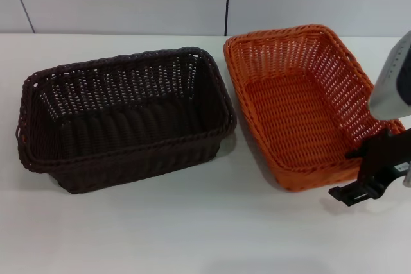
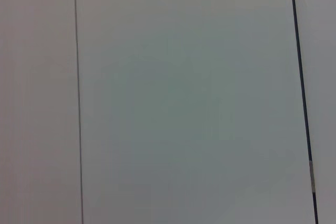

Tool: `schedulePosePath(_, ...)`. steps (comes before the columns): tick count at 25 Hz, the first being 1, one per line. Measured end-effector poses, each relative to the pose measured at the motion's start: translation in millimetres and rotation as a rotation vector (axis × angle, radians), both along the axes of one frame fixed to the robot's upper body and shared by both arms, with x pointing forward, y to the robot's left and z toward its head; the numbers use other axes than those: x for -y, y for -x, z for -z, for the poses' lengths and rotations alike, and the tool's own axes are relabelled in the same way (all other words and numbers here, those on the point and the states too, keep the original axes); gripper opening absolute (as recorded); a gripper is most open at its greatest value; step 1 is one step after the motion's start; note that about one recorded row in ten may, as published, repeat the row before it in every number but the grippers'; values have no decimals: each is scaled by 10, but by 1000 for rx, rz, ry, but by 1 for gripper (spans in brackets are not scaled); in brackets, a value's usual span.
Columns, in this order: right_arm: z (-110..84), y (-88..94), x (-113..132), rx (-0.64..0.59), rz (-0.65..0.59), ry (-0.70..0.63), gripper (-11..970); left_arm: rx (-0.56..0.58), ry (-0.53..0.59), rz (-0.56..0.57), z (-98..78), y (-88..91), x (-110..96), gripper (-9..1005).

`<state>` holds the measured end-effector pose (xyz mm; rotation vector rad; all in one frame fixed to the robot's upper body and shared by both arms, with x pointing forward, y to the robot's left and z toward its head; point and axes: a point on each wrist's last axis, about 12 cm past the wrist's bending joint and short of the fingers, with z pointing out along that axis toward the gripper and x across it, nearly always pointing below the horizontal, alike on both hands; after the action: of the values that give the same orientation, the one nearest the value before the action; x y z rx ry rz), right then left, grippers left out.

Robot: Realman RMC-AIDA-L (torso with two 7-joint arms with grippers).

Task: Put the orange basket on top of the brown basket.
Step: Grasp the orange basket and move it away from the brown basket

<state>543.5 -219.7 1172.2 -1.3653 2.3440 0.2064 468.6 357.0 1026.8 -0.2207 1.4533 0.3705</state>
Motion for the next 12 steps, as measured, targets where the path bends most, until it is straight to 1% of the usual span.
schedulePosePath(6, 55, -23, -14, 9, 4, 25, 759, -2, 1, 3, 3, -1, 5, 809)
schedulePosePath(8, 89, -39, -10, 18, 18, 52, 756, -3, 1, 4, 3, -1, 2, 809)
schedulePosePath(11, 115, -63, -2, 25, 30, 57, 752, -3, 1, 4, 3, -1, 1, 809)
schedulePosePath(12, 121, -70, -1, 27, 34, 56, 711, -3, 1, 4, 3, -1, 1, 809)
